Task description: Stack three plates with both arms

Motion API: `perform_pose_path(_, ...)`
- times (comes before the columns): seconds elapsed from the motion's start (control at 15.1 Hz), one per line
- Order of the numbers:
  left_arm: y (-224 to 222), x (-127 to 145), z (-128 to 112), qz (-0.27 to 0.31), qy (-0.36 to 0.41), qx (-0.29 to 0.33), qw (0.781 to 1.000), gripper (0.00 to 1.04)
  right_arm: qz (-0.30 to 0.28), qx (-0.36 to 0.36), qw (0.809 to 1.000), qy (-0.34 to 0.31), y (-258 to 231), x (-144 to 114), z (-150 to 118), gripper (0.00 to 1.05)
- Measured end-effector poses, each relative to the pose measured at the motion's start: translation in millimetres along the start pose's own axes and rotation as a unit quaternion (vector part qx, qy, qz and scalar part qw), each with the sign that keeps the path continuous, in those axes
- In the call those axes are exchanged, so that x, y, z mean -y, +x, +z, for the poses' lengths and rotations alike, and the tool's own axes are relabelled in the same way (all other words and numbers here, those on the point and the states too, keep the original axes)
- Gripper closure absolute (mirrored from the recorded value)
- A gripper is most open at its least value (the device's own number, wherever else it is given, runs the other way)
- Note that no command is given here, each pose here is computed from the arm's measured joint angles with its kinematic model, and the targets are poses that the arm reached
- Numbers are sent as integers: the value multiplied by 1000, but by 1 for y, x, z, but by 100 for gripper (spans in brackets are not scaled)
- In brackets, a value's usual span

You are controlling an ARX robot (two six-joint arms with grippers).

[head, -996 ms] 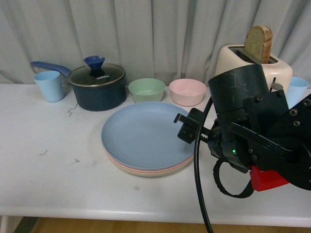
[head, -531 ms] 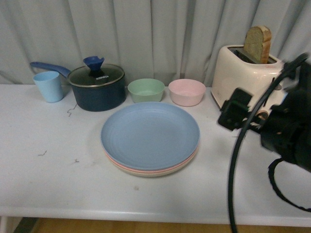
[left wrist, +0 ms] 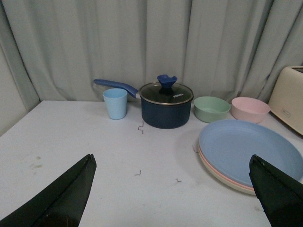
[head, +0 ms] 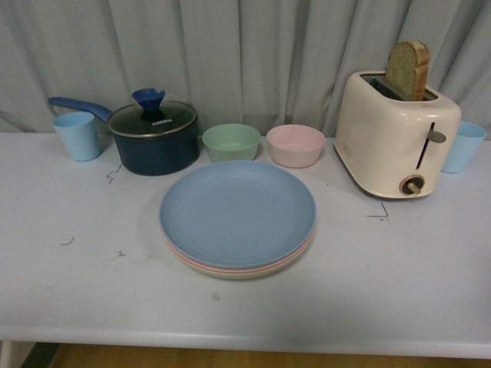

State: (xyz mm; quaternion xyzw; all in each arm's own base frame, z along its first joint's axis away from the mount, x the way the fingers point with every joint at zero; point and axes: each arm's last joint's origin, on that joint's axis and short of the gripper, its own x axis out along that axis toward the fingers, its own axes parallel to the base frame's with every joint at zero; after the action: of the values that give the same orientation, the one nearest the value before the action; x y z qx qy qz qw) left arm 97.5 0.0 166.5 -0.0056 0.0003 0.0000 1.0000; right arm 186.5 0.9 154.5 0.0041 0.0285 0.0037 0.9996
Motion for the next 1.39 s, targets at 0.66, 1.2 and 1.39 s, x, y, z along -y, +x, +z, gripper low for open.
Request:
perform_pose_path(0.66,0,0,0,0,0,0,1000,7,-3,26,1000,-1,-49,0,8,103)
perform_pose_path(1.2,0,0,0,0,0,0,1000,7,-4,35,999,-1,-69,0,12,103)
perform_pose_path(1.39,0,0,0,0,0,0,1000,7,-4,36,999,-1,-74,0,12,103)
